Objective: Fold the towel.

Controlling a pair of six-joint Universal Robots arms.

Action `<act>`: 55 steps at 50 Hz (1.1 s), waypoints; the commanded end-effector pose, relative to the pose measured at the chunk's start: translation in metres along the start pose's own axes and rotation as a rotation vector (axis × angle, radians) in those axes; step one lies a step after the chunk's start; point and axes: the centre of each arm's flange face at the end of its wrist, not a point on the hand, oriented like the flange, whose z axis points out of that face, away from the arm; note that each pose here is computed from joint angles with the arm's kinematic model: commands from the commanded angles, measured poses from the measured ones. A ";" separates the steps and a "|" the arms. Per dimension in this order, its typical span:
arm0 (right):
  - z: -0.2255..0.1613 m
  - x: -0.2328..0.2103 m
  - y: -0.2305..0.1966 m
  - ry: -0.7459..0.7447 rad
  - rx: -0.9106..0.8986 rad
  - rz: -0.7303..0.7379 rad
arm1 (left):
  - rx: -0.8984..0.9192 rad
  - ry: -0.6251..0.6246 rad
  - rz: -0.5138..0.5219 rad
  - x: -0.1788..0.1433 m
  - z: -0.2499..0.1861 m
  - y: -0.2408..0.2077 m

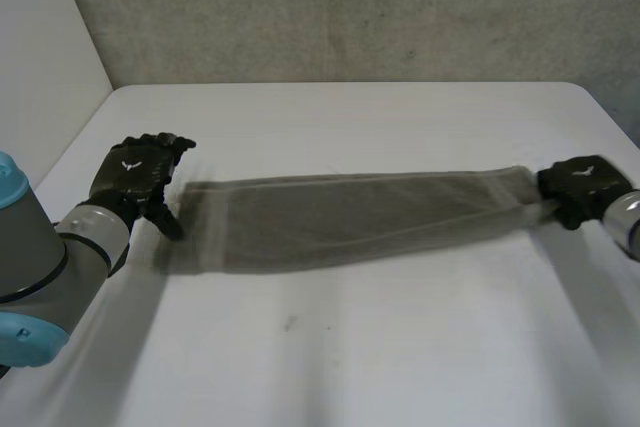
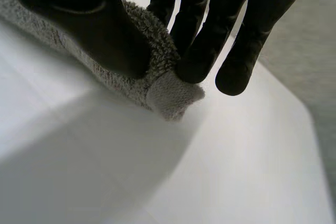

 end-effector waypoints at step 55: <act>-0.083 -0.216 -0.149 -0.341 0.427 -0.225 | 0.157 0.119 -0.014 0.044 -0.006 -0.048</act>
